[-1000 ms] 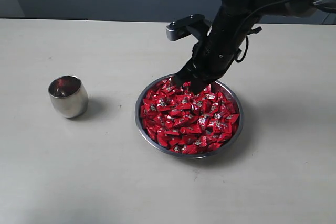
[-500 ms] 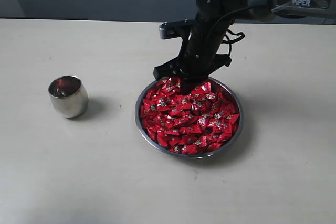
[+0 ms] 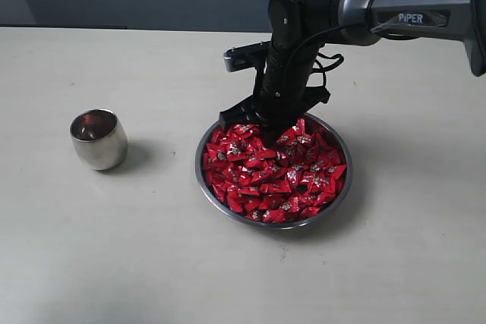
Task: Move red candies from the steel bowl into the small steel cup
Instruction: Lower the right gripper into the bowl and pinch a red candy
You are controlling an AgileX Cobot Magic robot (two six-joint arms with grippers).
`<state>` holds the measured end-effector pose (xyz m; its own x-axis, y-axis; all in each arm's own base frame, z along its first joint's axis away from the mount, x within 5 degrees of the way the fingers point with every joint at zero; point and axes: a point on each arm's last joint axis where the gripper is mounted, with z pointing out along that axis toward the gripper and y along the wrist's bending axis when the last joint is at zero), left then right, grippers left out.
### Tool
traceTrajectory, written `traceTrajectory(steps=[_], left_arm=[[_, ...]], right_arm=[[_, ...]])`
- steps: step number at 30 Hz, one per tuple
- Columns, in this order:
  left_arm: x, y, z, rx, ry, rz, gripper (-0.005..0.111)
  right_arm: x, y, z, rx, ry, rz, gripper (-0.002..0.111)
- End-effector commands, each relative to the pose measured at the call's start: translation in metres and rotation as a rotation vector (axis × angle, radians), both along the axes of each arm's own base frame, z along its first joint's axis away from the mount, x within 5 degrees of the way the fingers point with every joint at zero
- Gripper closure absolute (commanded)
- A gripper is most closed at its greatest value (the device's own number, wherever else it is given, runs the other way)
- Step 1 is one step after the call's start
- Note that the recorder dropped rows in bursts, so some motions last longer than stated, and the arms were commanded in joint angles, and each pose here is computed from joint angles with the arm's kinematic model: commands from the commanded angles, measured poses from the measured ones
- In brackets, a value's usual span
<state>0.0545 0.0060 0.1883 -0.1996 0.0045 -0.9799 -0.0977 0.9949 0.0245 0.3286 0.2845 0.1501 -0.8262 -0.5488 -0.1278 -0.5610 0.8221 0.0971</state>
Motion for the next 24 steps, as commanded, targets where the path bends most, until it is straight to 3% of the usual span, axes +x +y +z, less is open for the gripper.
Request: traceTrajectory(steps=[1, 4, 6, 13, 24], left_arm=[[-0.0001, -0.0004, -0.0009, -0.002, -0.003, -0.007, 0.106], [-0.0001, -0.0004, -0.0009, -0.002, -0.003, -0.007, 0.106], [-0.0001, -0.0004, -0.0009, -0.002, -0.003, -0.007, 0.106], [-0.0001, -0.0004, -0.0009, -0.002, -0.003, -0.007, 0.106], [-0.0001, -0.0004, -0.0009, -0.002, -0.003, -0.007, 0.106]], right_arm=[[-0.0008, -0.0018, 0.0019, -0.011, 0.017, 0.013, 0.078], [-0.0007, -0.0017, 0.0019, -0.009, 0.018, -0.003, 0.057], [-0.0012, -0.0007, 0.0020, 0.003, 0.027, -0.029, 0.053], [0.0018, 0.0019, 0.0026, 0.034, 0.001, -0.069, 0.066], [0.0019, 0.0017, 0.0026, 0.033, 0.001, -0.074, 0.066]])
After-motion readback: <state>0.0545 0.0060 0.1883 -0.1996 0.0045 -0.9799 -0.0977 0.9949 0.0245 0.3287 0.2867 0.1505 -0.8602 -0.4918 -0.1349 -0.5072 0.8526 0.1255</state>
